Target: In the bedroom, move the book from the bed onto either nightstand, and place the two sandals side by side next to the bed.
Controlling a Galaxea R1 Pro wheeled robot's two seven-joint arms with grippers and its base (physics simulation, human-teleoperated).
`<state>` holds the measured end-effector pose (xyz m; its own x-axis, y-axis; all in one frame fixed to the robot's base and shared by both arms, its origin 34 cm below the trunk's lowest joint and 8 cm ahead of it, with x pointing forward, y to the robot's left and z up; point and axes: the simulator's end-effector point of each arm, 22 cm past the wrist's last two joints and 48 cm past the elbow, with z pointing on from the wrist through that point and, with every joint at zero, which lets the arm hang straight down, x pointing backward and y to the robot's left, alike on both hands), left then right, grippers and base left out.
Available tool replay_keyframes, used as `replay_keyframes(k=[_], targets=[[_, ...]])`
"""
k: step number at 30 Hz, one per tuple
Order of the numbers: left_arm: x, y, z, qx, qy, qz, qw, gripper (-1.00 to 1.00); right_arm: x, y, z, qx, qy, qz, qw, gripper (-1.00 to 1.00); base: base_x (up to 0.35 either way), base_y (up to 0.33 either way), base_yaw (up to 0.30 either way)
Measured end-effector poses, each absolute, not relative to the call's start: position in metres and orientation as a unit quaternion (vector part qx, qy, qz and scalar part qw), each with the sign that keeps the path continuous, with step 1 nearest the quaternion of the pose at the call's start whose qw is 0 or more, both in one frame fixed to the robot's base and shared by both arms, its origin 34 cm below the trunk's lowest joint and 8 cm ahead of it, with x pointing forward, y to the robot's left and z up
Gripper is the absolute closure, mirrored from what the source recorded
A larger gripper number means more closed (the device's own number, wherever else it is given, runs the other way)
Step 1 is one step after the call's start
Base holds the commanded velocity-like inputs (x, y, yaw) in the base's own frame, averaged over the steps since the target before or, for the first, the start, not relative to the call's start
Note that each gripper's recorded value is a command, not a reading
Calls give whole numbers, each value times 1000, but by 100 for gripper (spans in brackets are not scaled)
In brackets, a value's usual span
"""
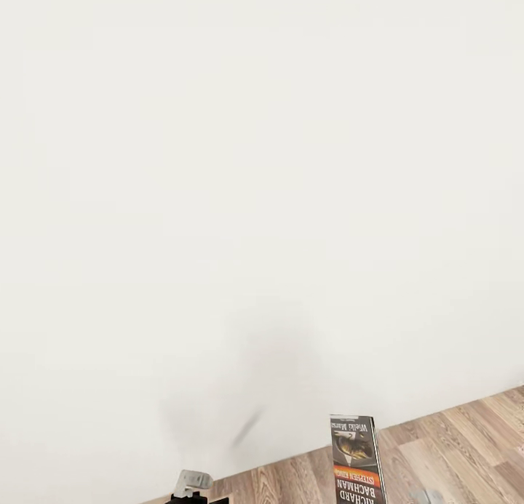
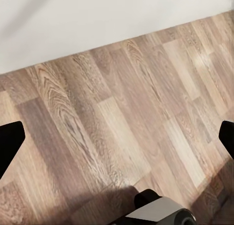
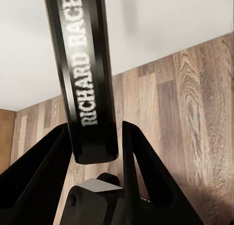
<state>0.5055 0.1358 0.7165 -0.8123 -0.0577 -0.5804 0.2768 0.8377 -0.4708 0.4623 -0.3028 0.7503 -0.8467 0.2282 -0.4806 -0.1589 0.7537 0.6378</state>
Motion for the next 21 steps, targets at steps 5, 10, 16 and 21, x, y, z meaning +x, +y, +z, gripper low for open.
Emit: replay_keyframes(k=[5, 10, 16, 21], targets=[[505, 136, 717, 60, 910, -278, 300, -100, 462, -303, 750, 19, 895, 350, 276, 100, 0, 0, -180], [505, 136, 717, 60, 910, -278, 300, -100, 462, -303, 750, 19, 895, 350, 276, 100, 16, 0, -174], [505, 136, 717, 60, 910, -278, 301, -100, 462, -303, 751, 19, 895, 350, 276, 100, 262, 0, -168], [505, 136, 717, 60, 910, -278, 301, -100, 462, -303, 750, 19, 895, 350, 276, 100, 306, 0, -166]])
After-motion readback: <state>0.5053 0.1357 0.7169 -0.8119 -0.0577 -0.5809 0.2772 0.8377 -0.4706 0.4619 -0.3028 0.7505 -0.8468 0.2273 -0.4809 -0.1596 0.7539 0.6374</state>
